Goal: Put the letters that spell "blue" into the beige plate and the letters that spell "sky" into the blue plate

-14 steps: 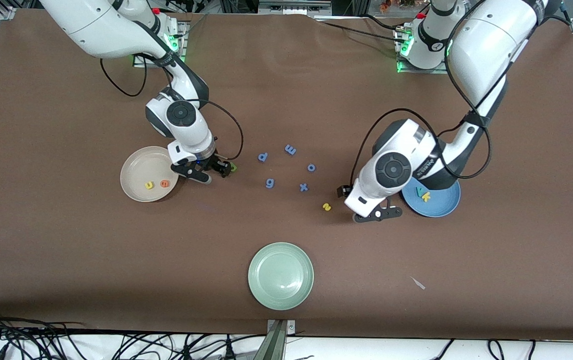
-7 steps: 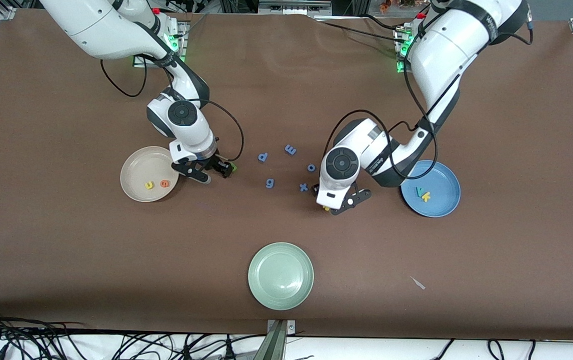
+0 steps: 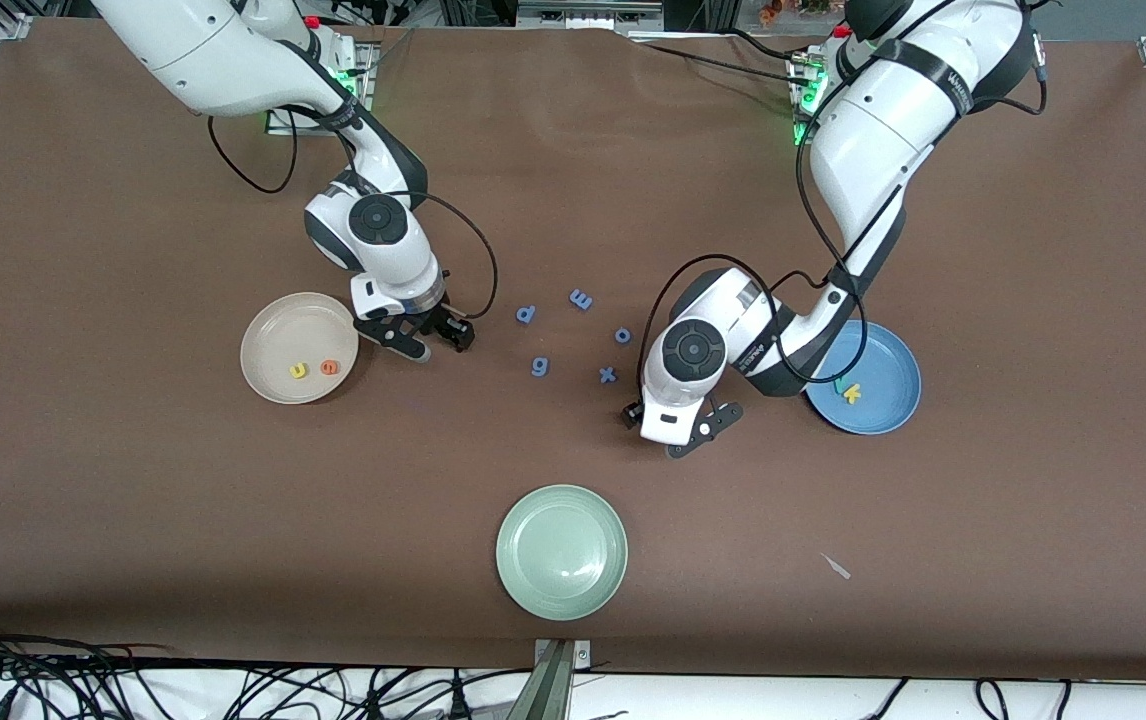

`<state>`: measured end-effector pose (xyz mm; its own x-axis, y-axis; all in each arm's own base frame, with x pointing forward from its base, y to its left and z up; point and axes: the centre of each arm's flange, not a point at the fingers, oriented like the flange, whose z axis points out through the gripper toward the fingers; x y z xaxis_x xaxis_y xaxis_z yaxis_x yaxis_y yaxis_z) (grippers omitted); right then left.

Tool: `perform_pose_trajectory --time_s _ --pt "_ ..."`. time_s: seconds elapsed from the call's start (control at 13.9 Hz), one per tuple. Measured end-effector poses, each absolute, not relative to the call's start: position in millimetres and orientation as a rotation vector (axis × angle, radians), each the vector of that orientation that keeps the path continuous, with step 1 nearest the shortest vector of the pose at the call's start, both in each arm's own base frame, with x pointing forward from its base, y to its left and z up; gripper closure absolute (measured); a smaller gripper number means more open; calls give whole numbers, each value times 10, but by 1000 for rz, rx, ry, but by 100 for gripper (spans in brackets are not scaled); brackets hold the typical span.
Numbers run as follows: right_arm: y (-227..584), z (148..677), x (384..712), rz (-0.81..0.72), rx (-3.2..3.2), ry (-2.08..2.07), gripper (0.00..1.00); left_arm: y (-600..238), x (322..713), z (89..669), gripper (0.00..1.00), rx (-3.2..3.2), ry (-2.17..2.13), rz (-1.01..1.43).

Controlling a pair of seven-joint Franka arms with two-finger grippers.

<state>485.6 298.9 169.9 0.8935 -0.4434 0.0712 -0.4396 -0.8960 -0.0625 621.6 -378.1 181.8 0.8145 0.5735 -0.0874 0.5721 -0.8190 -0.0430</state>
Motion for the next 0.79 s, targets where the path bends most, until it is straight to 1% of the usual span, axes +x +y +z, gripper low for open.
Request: perform_pose_trajectory --time_s 0.22,0.29,0.36,0.43,0.57,0.65,0.72,0.79 --pt "2988 1692 4849 -129 -3015 701 28 -3789 6243 1838 11 -2986 -969 135" --pt "2990 1689 4843 -127 -3015 701 33 -3799 6255 1846 15 -2992 -989 124" --pt "3008 1699 4842 -131 -3007 700 44 -3804 6260 1844 16 -2995 -1001 119" --pt "3010 1699 4840 -131 -3007 701 44 -3806 6261 1835 22 -2996 -1006 118" --pt "3021 1706 4840 -133 -3001 700 51 -3806 6259 1812 23 -2995 -1010 120" --pt "3023 1708 4841 -134 -3000 700 51 -3806 6257 1801 26 -2994 -1012 122" --pt "3025 1709 4840 -134 -2999 700 53 -3805 6254 1788 26 -2992 -1013 125" --pt "3026 1710 4840 -135 -2998 701 53 -3805 6252 1780 30 -2991 -1014 126"
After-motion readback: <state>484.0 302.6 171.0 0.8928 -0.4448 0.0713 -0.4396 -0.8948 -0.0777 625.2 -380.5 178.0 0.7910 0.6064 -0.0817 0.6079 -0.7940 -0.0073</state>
